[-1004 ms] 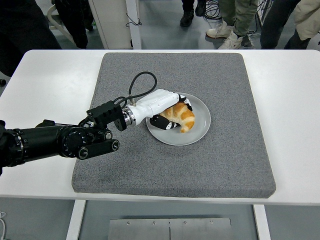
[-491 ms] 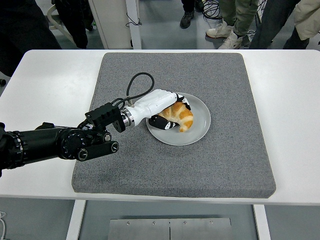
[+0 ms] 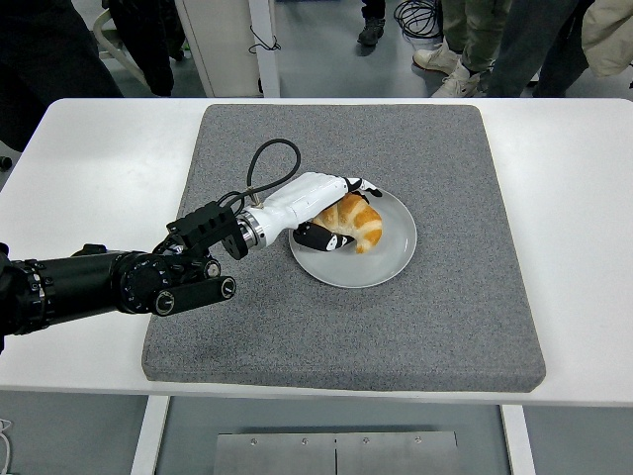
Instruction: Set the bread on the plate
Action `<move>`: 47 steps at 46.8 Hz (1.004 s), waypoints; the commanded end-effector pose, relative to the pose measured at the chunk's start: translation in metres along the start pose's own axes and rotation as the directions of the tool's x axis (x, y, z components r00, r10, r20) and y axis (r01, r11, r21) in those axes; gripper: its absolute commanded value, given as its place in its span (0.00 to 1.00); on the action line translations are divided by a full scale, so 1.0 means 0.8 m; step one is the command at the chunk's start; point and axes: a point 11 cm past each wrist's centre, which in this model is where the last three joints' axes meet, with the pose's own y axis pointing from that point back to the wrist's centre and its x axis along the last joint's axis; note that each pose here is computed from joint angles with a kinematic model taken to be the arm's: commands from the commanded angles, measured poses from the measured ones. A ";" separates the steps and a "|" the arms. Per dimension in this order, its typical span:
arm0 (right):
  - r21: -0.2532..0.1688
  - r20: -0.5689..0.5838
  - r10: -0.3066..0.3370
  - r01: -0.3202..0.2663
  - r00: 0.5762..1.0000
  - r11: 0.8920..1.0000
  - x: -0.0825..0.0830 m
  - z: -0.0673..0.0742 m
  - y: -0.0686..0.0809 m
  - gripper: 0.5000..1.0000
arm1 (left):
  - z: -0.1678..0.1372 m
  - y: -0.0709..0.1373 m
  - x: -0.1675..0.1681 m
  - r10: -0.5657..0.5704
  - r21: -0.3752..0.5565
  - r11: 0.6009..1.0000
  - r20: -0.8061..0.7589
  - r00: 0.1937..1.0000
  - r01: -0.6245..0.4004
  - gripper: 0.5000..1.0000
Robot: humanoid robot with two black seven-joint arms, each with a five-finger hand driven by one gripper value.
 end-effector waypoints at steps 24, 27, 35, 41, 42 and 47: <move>0.000 0.000 0.000 0.000 1.000 1.000 0.000 0.000 0.000 1.00 | -0.003 -0.001 0.002 0.016 0.030 0.999 -0.062 0.998 -0.014 0.84; 0.000 0.000 0.000 0.000 1.000 1.000 0.000 0.000 0.000 1.00 | -0.004 -0.001 0.003 0.019 0.034 0.999 -0.066 0.998 -0.016 0.84; -0.001 0.000 0.000 0.000 1.000 1.000 0.000 0.000 0.000 1.00 | -0.004 0.000 0.003 0.019 0.037 0.999 -0.077 0.997 -0.016 0.85; 0.000 0.000 0.000 0.000 1.000 1.000 0.000 0.000 0.000 1.00 | 0.000 -0.004 0.008 0.035 0.034 0.999 -0.102 0.994 -0.032 0.85; 0.000 0.000 0.000 0.000 1.000 1.000 0.000 0.000 0.000 1.00 | 0.000 -0.003 0.009 0.037 0.035 0.999 -0.103 0.994 -0.033 0.85; 0.000 0.000 0.000 0.000 1.000 1.000 0.000 0.000 0.000 1.00 | -0.001 -0.004 0.011 0.036 0.042 0.999 -0.122 0.992 -0.031 0.86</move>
